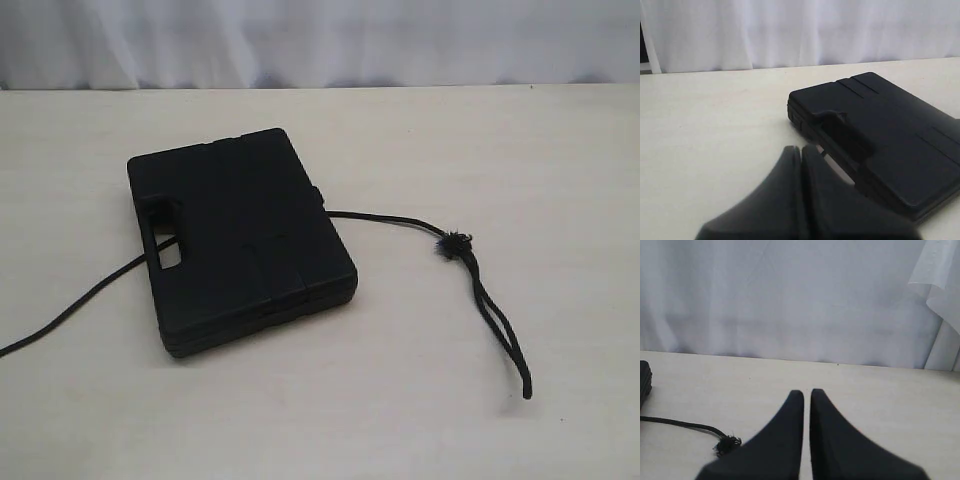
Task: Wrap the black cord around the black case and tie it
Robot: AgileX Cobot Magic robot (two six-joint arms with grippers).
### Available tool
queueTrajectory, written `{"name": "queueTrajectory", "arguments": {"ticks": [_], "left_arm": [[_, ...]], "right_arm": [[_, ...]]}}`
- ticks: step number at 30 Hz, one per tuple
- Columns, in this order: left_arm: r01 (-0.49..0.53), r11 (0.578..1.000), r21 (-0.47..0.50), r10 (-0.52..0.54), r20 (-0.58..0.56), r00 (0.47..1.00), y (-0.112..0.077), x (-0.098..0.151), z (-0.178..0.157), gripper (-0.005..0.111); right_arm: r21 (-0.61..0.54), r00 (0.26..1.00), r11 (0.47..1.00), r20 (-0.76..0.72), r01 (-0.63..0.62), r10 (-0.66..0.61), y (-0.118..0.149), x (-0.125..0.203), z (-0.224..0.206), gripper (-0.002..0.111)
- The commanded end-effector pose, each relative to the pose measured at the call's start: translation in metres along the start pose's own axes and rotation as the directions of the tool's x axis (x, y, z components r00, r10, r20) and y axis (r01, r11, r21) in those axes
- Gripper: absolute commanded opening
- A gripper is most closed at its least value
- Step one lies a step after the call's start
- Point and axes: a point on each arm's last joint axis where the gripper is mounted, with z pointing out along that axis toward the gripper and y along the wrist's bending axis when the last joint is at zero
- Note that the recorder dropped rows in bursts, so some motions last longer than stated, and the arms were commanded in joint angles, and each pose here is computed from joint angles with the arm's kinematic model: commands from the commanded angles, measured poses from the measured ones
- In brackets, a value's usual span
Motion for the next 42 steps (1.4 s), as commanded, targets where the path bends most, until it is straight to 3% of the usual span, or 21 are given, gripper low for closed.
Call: {"name": "queueTrajectory", "arguments": {"ticks": [1, 12, 16, 20, 26, 34, 36, 38, 42], "left_arm": [[-0.022, 1.000, -0.008, 0.022, 0.018, 1.000, 0.001, -0.001, 0.000, 0.000], [-0.021, 1.000, 0.022, 0.018, 0.124, 0.992, -0.002, -0.011, -0.001, 0.000], [-0.024, 0.997, 0.079, -0.003, 0.326, 0.945, -0.008, -0.029, -0.005, 0.000], [-0.002, 0.979, 0.202, -0.121, 0.594, 0.795, -0.015, -0.055, -0.020, 0.000], [-0.050, 0.940, 0.337, -0.264, 0.813, 0.520, -0.020, -0.077, -0.048, 0.000], [-0.097, 0.937, 0.336, -0.284, 0.894, 0.347, -0.020, -0.108, -0.074, 0.000], [-0.062, 0.943, 0.326, -0.284, 0.891, 0.354, -0.019, -0.121, -0.072, 0.000], [-0.034, 0.951, 0.309, -0.270, 0.877, 0.398, -0.019, -0.138, -0.062, 0.000], [0.035, 0.939, 0.343, -0.309, 0.791, 0.527, -0.024, -0.168, -0.025, 0.000]], "right_arm": [[0.002, 1.000, 1.000, 0.010, 0.001, -0.001, 0.000, 0.000, 0.000, 0.004], [0.002, 1.000, 1.000, 0.010, 0.001, -0.001, 0.000, 0.000, 0.000, 0.004], [0.002, 1.000, 1.000, 0.010, 0.001, -0.001, 0.000, 0.000, 0.000, 0.004], [0.002, 1.000, 1.000, 0.010, 0.001, -0.001, 0.000, 0.000, 0.000, 0.004], [0.002, 1.000, 1.000, 0.010, 0.001, -0.001, 0.000, 0.000, 0.000, 0.004], [0.002, 1.000, 1.000, 0.010, 0.001, -0.001, 0.000, 0.000, 0.000, 0.004], [0.002, 1.000, 1.000, 0.010, 0.001, -0.001, 0.000, 0.000, 0.000, 0.004], [0.002, 1.000, 1.000, 0.010, 0.001, -0.001, 0.000, 0.000, 0.000, 0.004], [0.002, 1.000, 1.000, 0.010, 0.001, -0.001, 0.000, 0.000, 0.000, 0.004]]}}
